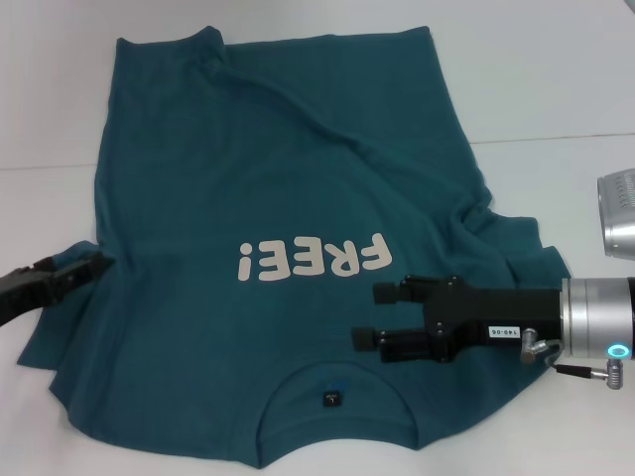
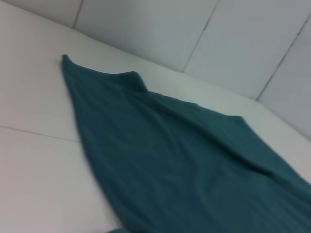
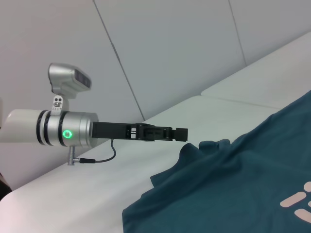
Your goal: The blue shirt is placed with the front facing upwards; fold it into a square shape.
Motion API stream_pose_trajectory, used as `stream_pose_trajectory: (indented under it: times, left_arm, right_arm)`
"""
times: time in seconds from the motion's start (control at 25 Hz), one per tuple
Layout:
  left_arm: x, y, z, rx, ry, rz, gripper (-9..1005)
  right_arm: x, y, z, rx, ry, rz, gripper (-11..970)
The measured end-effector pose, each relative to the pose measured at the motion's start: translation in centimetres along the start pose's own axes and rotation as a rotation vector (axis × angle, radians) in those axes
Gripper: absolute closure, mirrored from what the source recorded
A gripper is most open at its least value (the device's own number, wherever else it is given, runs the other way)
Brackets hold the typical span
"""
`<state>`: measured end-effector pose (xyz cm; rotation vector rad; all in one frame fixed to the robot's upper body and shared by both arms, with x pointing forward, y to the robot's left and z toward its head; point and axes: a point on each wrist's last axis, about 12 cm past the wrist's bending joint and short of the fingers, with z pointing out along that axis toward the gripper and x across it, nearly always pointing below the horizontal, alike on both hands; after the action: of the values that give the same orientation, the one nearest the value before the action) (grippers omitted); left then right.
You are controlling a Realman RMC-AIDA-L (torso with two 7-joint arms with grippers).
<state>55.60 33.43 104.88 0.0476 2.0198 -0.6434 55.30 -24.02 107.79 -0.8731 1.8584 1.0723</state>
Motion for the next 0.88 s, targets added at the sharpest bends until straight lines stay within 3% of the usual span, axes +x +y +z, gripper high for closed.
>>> stream_pose_trajectory:
  times: [0.48,0.88]
  left_arm:
    - [0.0,1.1,0.1,-0.102,0.030,0.044,110]
    - [0.9,0.3,0.8,-0.068,0.096,0.083,136]
  right_arm:
    - [0.0,0.0,0.0,0.006,-0.011,0.004,43]
    - [-0.1,-0.1,0.0,0.011,-0.010,0.004,43]
